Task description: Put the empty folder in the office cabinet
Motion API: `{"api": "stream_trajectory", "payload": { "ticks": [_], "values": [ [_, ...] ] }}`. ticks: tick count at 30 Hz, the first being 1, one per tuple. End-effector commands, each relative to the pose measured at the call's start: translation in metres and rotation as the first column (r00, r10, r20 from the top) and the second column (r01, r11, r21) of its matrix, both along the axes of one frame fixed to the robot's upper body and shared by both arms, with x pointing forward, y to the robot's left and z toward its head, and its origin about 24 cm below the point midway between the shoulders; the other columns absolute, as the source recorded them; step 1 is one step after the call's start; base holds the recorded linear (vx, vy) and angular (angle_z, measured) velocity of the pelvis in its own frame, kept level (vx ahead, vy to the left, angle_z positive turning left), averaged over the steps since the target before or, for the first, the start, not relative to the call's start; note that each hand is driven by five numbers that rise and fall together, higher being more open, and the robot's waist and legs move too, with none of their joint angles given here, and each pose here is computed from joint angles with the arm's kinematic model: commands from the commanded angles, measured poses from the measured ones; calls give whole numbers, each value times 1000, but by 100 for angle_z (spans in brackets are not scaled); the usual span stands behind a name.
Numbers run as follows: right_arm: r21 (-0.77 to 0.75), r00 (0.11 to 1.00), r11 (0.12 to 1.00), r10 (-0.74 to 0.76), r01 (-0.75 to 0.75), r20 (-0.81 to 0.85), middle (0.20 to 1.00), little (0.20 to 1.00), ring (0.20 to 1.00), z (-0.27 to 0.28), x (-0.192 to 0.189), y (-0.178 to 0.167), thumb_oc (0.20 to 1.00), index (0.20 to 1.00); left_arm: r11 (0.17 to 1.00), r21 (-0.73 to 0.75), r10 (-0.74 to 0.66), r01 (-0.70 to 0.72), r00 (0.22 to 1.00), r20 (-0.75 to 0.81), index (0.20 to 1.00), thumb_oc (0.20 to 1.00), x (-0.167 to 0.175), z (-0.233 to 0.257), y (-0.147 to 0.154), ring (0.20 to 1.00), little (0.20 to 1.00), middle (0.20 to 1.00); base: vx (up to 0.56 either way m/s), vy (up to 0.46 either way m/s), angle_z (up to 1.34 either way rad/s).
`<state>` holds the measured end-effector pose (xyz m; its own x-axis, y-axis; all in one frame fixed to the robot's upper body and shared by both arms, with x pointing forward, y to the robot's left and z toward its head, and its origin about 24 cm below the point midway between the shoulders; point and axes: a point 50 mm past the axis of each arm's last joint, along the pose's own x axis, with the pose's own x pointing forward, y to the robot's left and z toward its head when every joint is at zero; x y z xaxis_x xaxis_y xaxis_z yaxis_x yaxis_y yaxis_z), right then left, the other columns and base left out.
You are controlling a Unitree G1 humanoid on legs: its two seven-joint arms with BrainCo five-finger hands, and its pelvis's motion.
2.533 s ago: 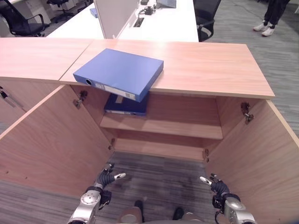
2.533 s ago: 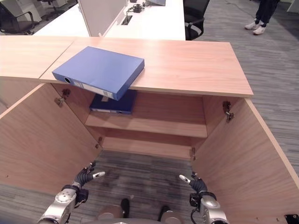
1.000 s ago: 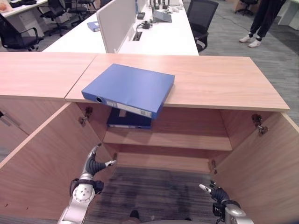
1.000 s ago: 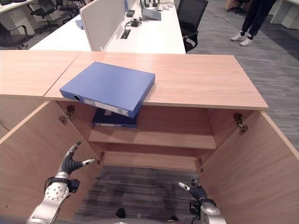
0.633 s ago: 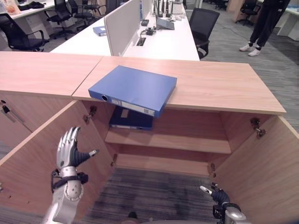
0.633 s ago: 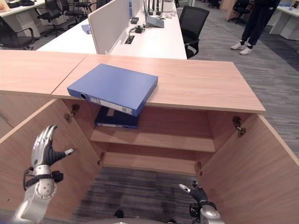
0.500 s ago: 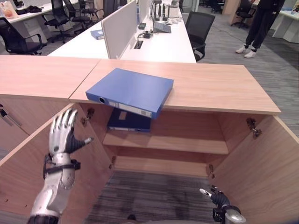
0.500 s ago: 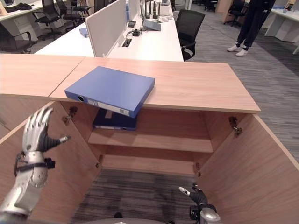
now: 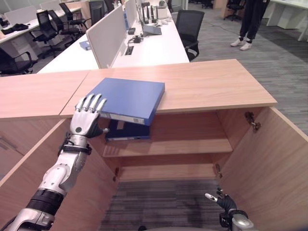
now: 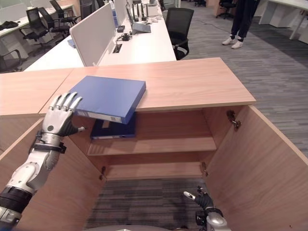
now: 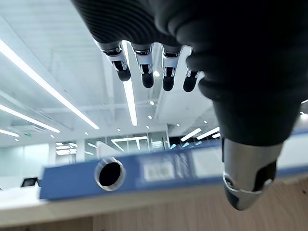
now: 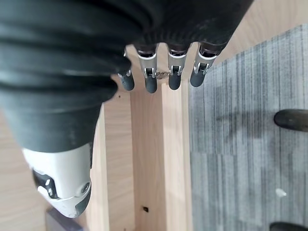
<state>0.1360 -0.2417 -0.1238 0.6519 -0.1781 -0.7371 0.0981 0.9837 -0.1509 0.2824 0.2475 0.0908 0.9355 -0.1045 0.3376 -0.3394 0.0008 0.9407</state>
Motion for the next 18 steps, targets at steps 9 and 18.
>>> {"api": "stream_trajectory", "payload": {
  "ticks": [9, 18],
  "values": [
    [-27, 992, 999, 31, -28, 120, 1000, 1000, 1000, 16, 32, 1, 1000, 1000, 999, 26, -23, 21, 996, 82, 1000, 1000, 38, 35, -11, 1000, 1000, 1000, 15, 24, -8],
    [-24, 995, 1000, 19, -17, 101, 1000, 1000, 1000, 13, 28, -2, 1000, 1000, 991, 120, -59, 50, 996, 70, 1000, 1000, 53, 42, -24, 1000, 1000, 1000, 7, 27, -6]
  ]
}}
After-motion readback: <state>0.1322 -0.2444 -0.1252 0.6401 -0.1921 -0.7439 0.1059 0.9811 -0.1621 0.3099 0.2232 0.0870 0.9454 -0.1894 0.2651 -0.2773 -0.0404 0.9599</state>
